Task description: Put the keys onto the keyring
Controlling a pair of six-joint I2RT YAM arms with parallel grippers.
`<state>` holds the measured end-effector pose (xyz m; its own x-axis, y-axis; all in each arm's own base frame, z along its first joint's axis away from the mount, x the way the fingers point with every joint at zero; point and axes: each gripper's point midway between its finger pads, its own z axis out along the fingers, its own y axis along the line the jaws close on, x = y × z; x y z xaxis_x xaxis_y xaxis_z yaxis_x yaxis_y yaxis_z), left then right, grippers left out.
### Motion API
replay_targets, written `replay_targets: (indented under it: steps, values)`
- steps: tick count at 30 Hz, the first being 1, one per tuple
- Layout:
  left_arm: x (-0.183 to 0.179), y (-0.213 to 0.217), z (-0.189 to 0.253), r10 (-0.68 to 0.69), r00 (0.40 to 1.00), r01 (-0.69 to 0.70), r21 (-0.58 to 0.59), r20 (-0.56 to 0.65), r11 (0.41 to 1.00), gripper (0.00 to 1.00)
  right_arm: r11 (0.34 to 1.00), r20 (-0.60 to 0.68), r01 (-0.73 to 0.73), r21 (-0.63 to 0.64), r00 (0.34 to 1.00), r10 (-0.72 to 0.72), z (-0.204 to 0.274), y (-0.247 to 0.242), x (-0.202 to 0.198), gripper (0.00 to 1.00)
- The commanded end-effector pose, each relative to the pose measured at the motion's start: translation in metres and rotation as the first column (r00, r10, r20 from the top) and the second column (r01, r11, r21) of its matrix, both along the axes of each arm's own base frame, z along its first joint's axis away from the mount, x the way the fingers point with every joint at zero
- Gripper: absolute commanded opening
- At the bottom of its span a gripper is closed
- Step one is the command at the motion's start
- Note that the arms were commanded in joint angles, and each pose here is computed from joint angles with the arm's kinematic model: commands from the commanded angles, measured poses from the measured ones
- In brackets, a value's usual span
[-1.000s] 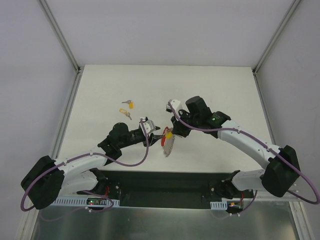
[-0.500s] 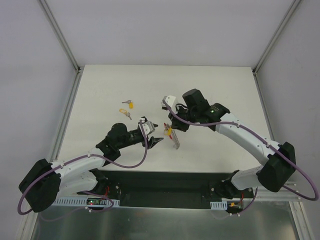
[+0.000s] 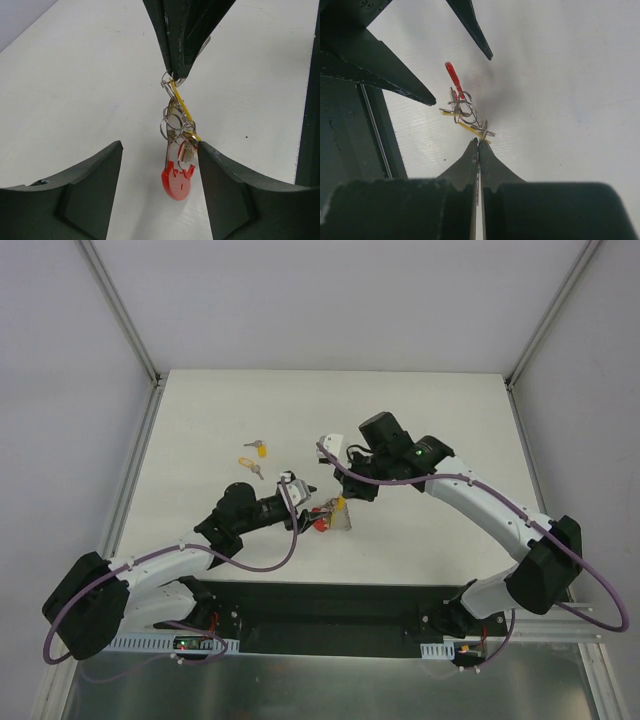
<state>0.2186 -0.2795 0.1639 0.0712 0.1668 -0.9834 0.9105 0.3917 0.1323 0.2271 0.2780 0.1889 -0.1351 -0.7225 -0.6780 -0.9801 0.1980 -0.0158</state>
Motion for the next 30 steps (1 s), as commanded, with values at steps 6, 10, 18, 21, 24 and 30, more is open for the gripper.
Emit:
replay_targets:
  steps: [6,10,18,21,24,30]
  values:
    - [0.000,-0.017,0.028,-0.078,0.996,0.082,-0.090,0.047,0.993,0.55,0.998,-0.033,-0.068,-0.002,0.997,0.068,-0.003,0.012,-0.013,0.01]
    - [0.000,-0.019,0.029,-0.086,0.996,0.089,-0.104,0.032,0.991,0.55,0.998,-0.056,-0.056,-0.009,0.997,0.055,-0.007,0.015,-0.017,0.01]
    - [0.003,-0.024,0.021,-0.088,0.996,0.087,-0.118,-0.001,0.989,0.47,1.000,-0.078,-0.020,-0.001,0.997,0.019,-0.011,0.017,-0.022,0.01]
    - [0.003,-0.027,0.013,-0.096,0.995,0.093,-0.106,-0.020,0.990,0.47,1.000,-0.049,0.018,-0.014,0.999,-0.019,-0.008,0.010,-0.018,0.01]
    - [0.008,-0.028,-0.001,-0.081,0.995,0.076,-0.082,-0.053,0.994,0.47,0.999,-0.009,0.051,-0.017,0.999,-0.051,-0.001,0.006,-0.013,0.01]
    - [0.023,-0.025,-0.027,0.002,0.995,-0.005,-0.030,-0.104,1.000,0.47,0.996,0.024,0.075,0.042,0.997,-0.076,0.016,0.005,-0.014,0.01]
